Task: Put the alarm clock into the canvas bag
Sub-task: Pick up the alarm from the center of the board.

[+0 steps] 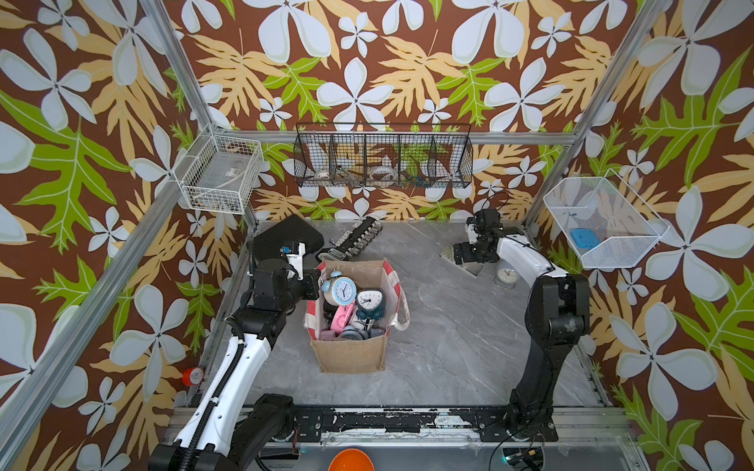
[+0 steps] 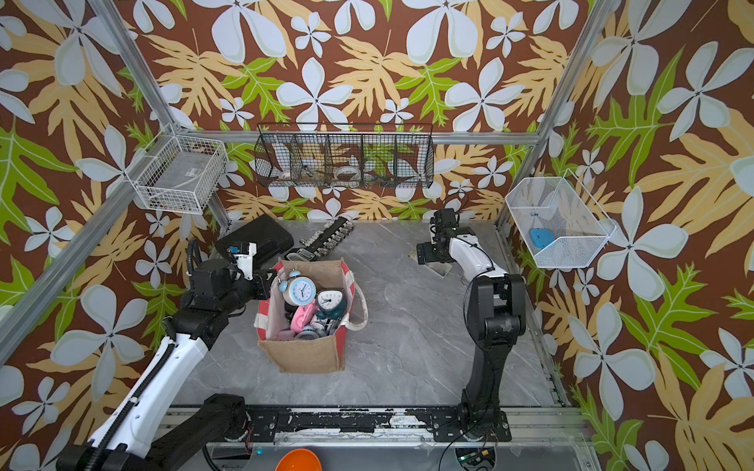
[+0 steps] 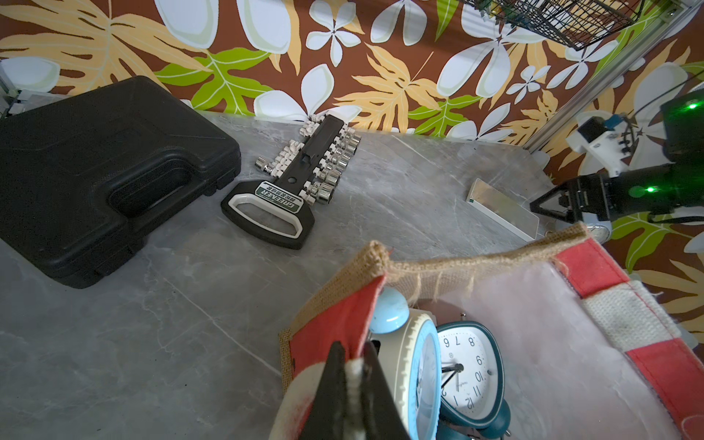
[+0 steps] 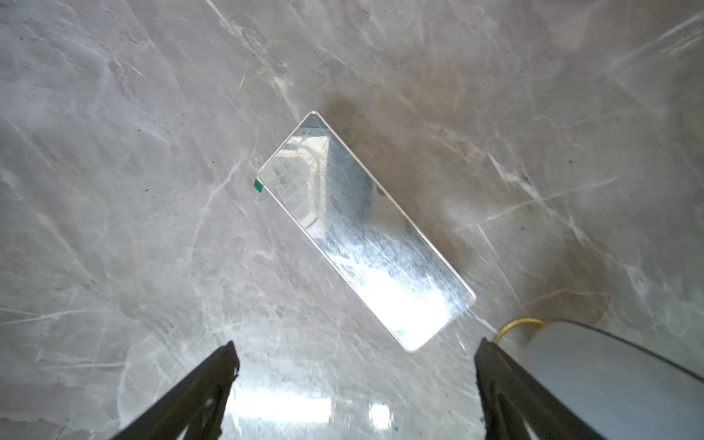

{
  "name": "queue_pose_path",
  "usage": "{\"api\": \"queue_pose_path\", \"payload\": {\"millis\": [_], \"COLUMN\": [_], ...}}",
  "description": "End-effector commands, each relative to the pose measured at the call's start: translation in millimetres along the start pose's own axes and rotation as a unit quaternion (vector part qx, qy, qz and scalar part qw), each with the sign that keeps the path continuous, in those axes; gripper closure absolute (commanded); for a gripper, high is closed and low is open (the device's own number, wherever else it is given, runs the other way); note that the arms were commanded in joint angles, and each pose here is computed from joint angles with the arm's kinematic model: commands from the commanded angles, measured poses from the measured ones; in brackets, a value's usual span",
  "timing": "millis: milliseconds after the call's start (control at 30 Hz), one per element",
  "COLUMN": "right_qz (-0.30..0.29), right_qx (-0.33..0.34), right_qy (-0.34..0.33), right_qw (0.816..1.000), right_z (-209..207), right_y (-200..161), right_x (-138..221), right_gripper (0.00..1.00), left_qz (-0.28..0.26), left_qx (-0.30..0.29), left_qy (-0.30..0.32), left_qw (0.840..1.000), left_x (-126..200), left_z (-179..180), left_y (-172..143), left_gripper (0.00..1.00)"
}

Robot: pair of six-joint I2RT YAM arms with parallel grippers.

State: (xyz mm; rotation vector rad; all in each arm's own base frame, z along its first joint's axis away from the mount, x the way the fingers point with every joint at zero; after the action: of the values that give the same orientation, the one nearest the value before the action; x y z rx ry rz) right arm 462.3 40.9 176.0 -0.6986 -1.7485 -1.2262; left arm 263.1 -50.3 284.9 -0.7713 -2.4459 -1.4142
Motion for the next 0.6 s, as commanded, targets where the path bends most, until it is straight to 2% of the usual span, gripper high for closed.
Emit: {"api": "queue_pose_path", "payload": {"millis": [0, 233, 567], "right_qz": [0.001, 0.042, 0.062], "right_qx": [0.01, 0.017, 0.019], "right_qy": [0.013, 0.017, 0.035], "right_qw": [1.0, 0.999, 0.997], "right_z": [-5, -12, -11], "right_y": [5, -2, -10], "right_x": [-16, -57, -75], "right_gripper": [0.0, 0.0, 0.0], "left_qz": [-0.048, -0.049, -0.05], "left_qx": [-0.01, -0.01, -0.011], "left_qy": [-0.03, -0.03, -0.031], "left_qw": [0.998, 0.998, 0.998], "left_x": [4, 5, 6], "left_z": [-11, -12, -12], "left_y": [18, 18, 19], "left_gripper": [1.0, 1.0, 1.0]}}
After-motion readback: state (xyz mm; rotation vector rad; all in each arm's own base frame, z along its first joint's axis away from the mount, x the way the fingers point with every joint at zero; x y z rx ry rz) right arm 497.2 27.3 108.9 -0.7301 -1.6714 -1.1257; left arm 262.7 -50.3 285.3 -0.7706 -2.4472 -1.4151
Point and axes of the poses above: each gripper's point midway between its finger pads, its own x axis back along the fingers, its own z axis along the line the jaws close on, y = z × x, the point moved 8 cm from there along x, back along the fingers, and after that the axes turned 15 degrees about x, right-handed, at the moved point
